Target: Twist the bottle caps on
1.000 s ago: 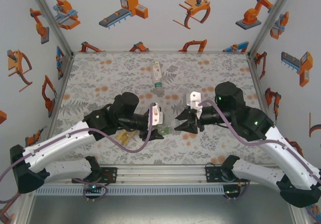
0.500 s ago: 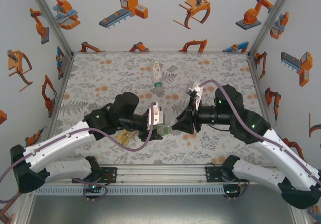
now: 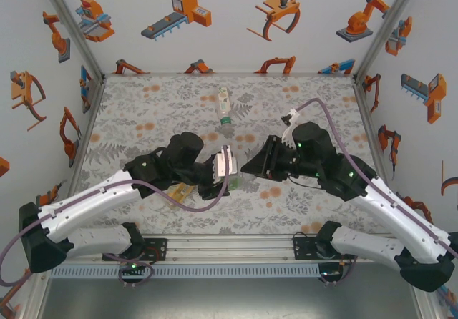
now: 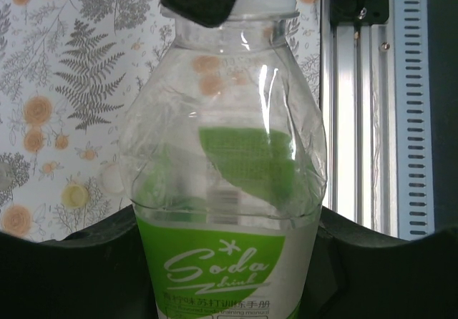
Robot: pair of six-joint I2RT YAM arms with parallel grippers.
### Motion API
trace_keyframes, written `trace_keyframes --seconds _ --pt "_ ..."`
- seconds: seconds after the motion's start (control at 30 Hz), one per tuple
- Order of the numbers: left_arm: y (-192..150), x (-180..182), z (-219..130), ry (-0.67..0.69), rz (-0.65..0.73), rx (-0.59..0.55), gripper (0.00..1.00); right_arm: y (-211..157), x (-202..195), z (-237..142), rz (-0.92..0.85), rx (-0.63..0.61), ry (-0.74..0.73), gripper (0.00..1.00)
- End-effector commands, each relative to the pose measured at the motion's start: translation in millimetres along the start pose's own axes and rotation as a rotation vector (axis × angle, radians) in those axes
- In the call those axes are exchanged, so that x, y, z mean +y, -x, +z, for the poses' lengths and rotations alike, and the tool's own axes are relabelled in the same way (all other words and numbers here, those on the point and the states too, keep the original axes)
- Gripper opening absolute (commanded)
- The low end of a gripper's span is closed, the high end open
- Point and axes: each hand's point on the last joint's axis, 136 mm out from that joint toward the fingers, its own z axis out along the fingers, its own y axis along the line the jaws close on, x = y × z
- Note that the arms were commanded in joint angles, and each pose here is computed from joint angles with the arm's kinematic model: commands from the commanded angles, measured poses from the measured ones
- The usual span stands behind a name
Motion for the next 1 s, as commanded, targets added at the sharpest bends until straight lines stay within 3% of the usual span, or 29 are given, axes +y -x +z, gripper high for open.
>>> trace_keyframes --seconds 0.0,0.13,0.27,0.4,0.5,0.7,0.97 --pt "26.3 11.8 -2.2 0.063 0.056 -0.070 0.26 1.0 -3.4 -2.2 0.230 -0.013 -0.039 0.00" --pt "23.3 15.4 -1.8 0.084 0.051 -0.058 0.30 1.5 -5.2 -2.1 0.231 -0.012 -0.060 0.00" --pt "24.2 15.4 -1.5 0.084 0.050 -0.064 0.51 3.3 -5.8 -1.3 0.217 -0.021 -0.063 0.00" --pt "25.4 13.8 -2.0 0.075 0.046 -0.071 0.58 4.0 -10.8 0.1 0.185 -0.026 -0.089 0.00" --pt "24.7 13.0 -1.4 0.071 0.046 -0.070 0.76 5.2 -13.3 1.7 0.168 -0.031 -0.103 0.00" --pt "24.3 12.2 -5.6 0.080 0.045 -0.078 0.80 9.2 -24.4 7.2 0.111 -0.037 -0.160 0.00" --pt "19.0 11.9 -12.6 0.105 0.045 -0.071 0.81 36.0 -58.1 15.1 -0.038 -0.021 -0.345 0.00"
